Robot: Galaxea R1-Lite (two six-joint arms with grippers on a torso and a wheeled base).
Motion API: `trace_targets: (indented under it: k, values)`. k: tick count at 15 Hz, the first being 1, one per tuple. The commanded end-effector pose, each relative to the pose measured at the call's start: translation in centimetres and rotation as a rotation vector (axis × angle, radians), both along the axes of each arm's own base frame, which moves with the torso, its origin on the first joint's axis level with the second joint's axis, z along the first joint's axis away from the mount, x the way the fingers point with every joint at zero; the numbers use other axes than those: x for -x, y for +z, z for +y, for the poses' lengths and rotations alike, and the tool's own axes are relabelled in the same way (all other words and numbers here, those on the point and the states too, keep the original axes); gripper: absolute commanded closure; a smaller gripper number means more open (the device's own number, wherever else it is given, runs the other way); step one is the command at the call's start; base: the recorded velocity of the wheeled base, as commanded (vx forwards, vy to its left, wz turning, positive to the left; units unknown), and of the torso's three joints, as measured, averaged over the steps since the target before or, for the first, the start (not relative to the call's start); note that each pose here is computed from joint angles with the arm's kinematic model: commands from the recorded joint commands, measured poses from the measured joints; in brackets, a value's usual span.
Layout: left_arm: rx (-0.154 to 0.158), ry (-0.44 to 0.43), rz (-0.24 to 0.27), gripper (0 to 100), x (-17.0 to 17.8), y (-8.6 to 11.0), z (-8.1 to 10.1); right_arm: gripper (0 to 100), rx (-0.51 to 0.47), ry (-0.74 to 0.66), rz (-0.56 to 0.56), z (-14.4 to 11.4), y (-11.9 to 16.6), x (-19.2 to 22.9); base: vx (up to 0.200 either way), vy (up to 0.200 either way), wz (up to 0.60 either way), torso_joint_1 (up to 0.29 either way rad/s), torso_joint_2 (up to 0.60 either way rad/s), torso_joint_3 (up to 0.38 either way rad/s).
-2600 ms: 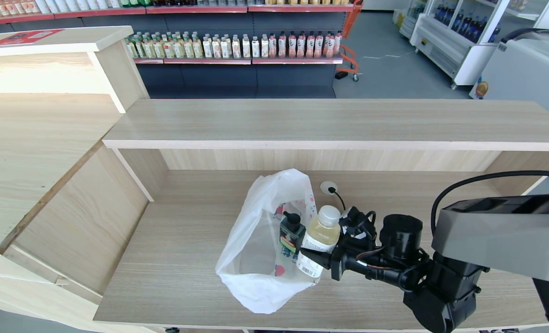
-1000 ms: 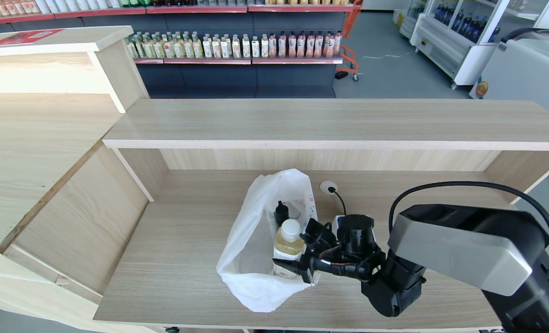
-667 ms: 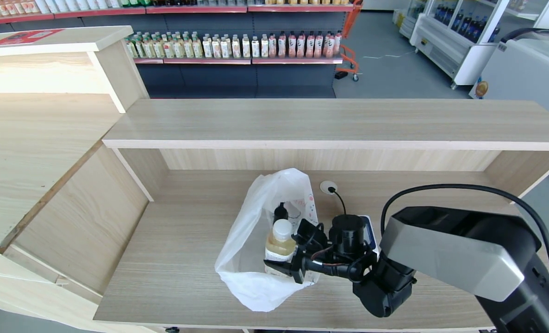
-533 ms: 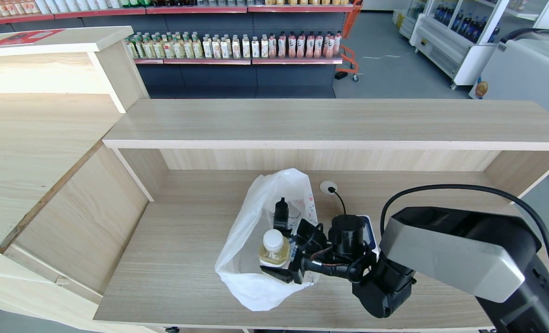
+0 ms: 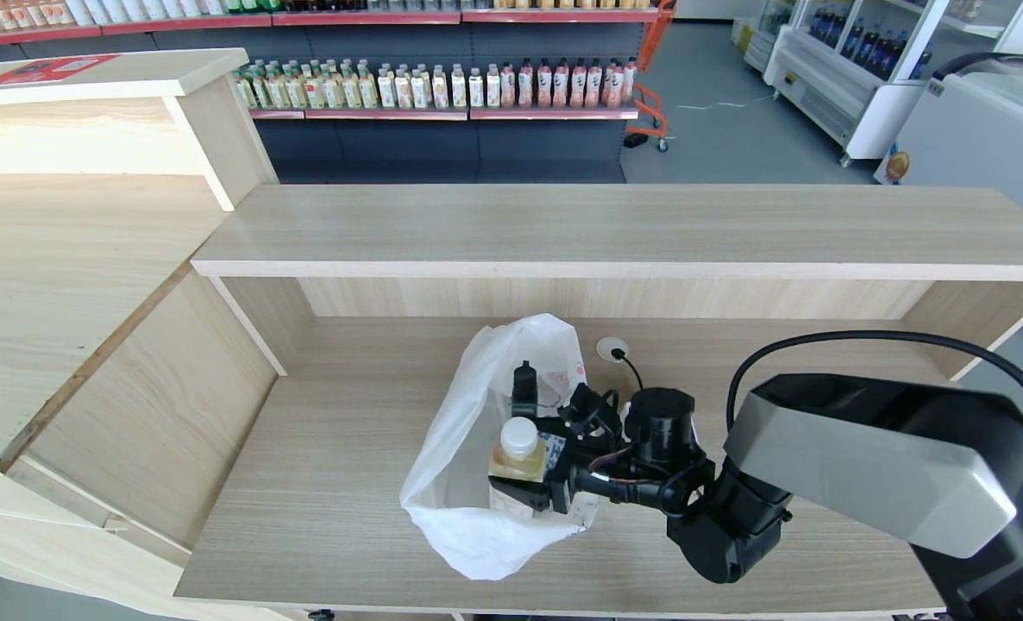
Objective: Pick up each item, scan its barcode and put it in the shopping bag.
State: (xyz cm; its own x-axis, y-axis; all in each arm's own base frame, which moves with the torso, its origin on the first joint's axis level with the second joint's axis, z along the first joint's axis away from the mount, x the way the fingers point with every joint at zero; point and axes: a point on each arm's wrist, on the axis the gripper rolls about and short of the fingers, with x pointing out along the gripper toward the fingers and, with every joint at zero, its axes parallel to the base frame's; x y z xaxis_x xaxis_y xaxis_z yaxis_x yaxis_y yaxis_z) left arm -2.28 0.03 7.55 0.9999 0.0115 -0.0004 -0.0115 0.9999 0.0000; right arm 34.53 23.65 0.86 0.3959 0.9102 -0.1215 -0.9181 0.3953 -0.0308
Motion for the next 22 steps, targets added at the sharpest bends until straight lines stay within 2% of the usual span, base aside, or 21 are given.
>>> trace_targets:
  k: [1, 3, 7, 17, 20, 22]
  values:
    - [0.0, 0.001, 0.0, 0, 0.0, 0.0, 0.0, 0, -0.038, -0.003, 0.016, 0.1, 1.2, 0.1, 0.0, 0.0, 0.0, 0.0, 0.0, 0.0]
    - [0.0, 0.001, 0.0, 0, 0.0, 0.0, 0.0, 0, -0.089, 0.005, 0.074, 0.7, 2.2, 0.4, 0.0, 0.0, 0.0, 0.0, 0.0, 0.0]
    - [0.0, -0.001, 0.0, 0, 0.0, 0.0, 0.0, 0, -0.127, 0.013, 0.125, 1.0, 3.4, 1.0, 0.0, 0.0, 0.0, 0.0, 0.0, 0.0]
    - [0.0, 0.001, 0.0, 0, 0.0, 0.0, 0.0, 0, -0.27, -0.012, 0.256, 0.1, 6.9, 0.7, 0.0, 0.0, 0.0, 0.0, 0.0, 0.0]
    - [0.0, 0.001, 0.0, 0, 0.0, 0.0, 0.0, 0, -0.301, -0.044, 0.274, -1.1, 7.6, -0.1, 0.0, 0.0, 0.0, 0.0, 0.0, 0.0]
    - [0.0, 0.001, 0.0, 0, 0.0, 0.0, 0.0, 0, -0.321, -0.097, 0.244, -2.8, 8.0, -1.3, 0.0, 0.0, 0.0, 0.0, 0.0, 0.0]
